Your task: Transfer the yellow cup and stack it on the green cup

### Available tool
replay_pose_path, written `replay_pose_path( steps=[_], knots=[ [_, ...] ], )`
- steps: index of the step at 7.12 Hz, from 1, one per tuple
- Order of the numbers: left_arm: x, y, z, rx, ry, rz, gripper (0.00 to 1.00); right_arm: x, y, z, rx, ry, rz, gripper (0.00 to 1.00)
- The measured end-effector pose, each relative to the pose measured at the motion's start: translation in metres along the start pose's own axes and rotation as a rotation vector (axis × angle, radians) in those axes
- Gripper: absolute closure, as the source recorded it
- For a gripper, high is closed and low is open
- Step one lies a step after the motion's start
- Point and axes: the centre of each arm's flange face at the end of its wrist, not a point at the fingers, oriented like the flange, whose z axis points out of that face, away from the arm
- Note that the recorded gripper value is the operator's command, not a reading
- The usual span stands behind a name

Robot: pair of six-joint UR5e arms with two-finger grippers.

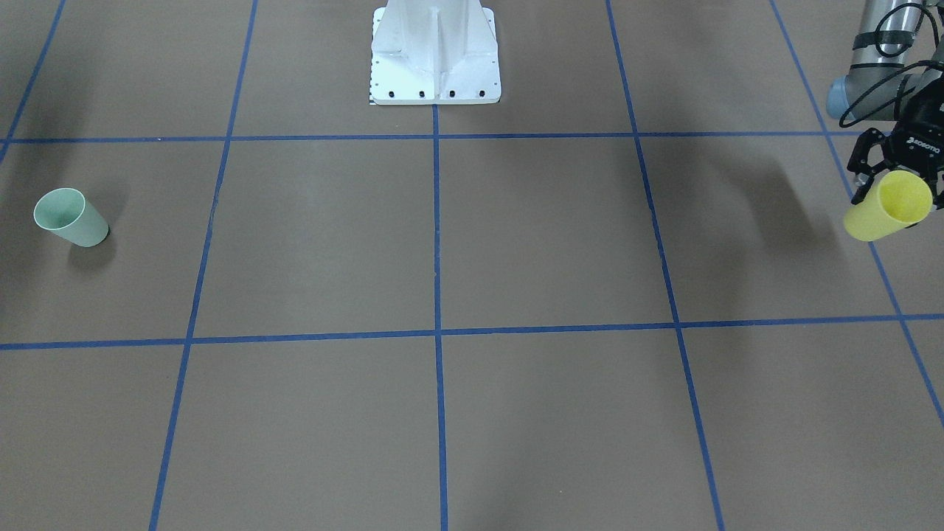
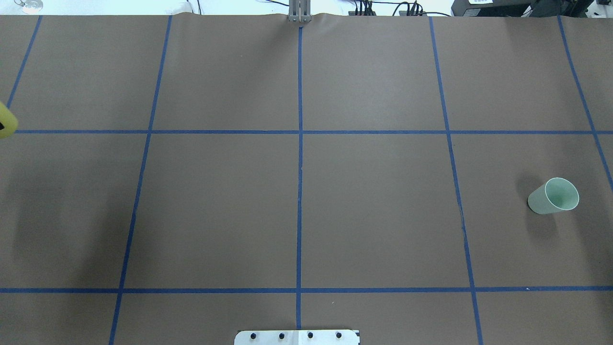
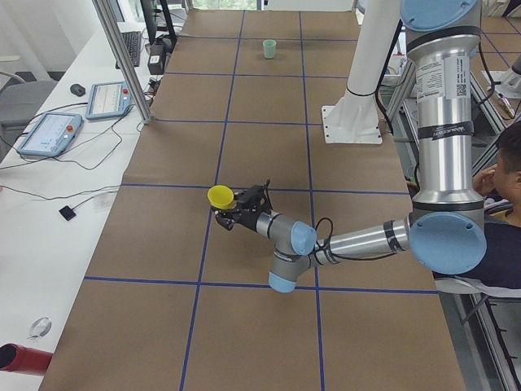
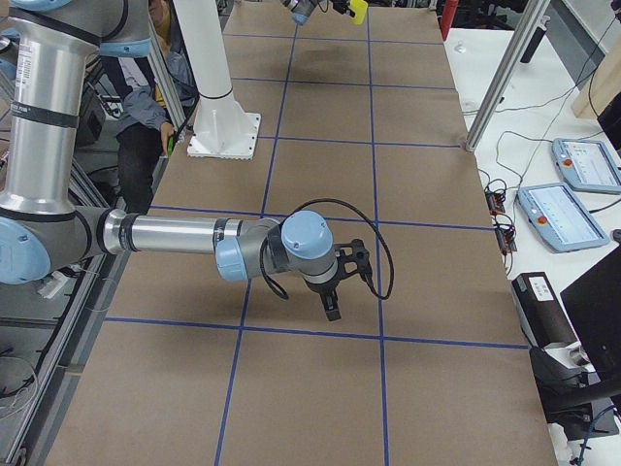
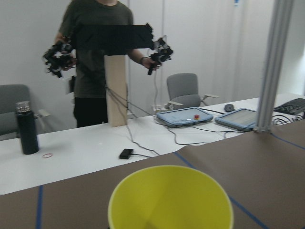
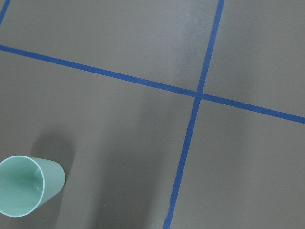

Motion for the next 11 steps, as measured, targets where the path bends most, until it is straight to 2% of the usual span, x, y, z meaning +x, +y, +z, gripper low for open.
replay_pose_path(
  steps=[2,3,4,5,7,8,11],
  knots=[
    [0.046,-0.021,0.06,-0.033,0.294,0.044,0.91,-0.013,-0.011,-0.006,0.021,-0.066,-0.019,0.01],
    [0.069,-0.035,0.088,-0.041,0.412,0.063,0.91,-0.021,-0.023,-0.01,0.036,-0.105,-0.029,0.01],
    [0.092,-0.051,0.112,-0.058,0.499,0.075,0.91,-0.032,-0.039,-0.018,0.055,-0.143,-0.026,0.01],
    [0.112,-0.07,0.129,-0.085,0.551,0.079,0.91,-0.048,-0.062,-0.027,0.075,-0.165,-0.018,0.01],
    [0.14,-0.106,0.159,-0.141,0.593,0.103,0.92,-0.103,-0.112,-0.039,0.093,-0.2,-0.012,0.0],
    [0.154,-0.121,0.182,-0.157,0.604,0.131,1.0,-0.14,-0.136,-0.042,0.091,-0.222,-0.001,0.0],
    [0.201,-0.135,0.225,-0.159,0.654,0.138,1.0,-0.288,-0.205,-0.018,0.025,-0.307,0.054,0.0]
  ],
)
